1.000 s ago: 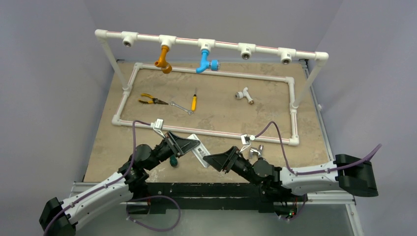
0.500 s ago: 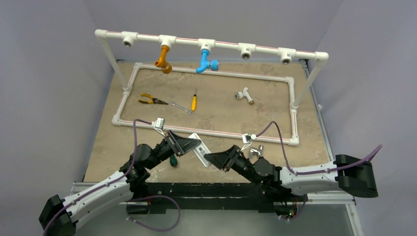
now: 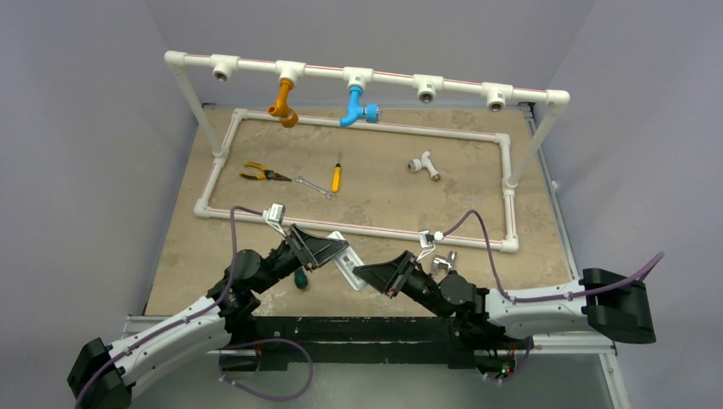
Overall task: Load the batteries into the remote control
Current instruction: Load the battery cover into the remote control, then place the remote control at the center of the board.
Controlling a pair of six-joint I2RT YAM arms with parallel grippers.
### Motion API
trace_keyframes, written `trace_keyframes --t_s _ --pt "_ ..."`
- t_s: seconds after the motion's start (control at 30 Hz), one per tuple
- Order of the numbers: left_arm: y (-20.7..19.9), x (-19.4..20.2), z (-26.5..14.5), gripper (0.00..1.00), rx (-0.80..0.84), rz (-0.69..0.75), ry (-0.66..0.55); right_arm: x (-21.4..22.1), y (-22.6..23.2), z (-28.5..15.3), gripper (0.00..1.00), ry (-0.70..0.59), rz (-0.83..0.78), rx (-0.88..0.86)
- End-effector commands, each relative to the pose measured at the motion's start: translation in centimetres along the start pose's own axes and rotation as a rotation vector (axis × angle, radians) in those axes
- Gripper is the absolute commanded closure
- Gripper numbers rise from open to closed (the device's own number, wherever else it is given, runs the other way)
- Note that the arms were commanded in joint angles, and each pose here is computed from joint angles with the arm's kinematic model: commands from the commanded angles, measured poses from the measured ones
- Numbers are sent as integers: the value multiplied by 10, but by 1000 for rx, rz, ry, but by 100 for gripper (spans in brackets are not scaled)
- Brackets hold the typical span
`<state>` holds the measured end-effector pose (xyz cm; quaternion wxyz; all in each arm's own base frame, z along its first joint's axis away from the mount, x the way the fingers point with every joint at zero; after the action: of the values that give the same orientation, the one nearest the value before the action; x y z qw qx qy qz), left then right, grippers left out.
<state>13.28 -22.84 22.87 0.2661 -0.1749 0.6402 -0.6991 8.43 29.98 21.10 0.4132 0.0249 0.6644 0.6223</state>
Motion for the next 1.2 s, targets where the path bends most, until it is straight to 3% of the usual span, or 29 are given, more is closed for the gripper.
trace_keyframes --t_s 0.0,0.07,0.17,0.2,0.5,0.83,1.17 --pt "-26 0 1 52 76 39 6 -2 7 5 100 7 -16 10" --pt "-25 0 1 39 65 41 5 -4 8 6 100 2 -20 9" --pt "-24 -1 1 2 44 51 5 -7 8 6 100 -1 -48 29" --pt "-22 -1 1 0 29 59 9 -8 6 6 100 0 -62 44" --pt "12 -2 -22 0 -299 179 36 -34 -33 -11 100 20 -402 380" --pt "28 -7 -37 0 -427 221 27 -58 -105 -45 100 166 -936 964" --pt "31 -9 -41 0 -442 236 19 -68 -114 -36 100 121 -1127 1117"
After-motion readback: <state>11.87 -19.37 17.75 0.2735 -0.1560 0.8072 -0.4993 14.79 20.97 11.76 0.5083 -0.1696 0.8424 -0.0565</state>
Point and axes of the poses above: each gripper's point midway between its finger pads, its own z axis out along the fingers, its own y axis along the line the jaws close on, x = y × z, the point moved 3 cm from there along -z, back along the fingers, and after that the axes turned 11 degrees about -z, right-handed, at the moved point
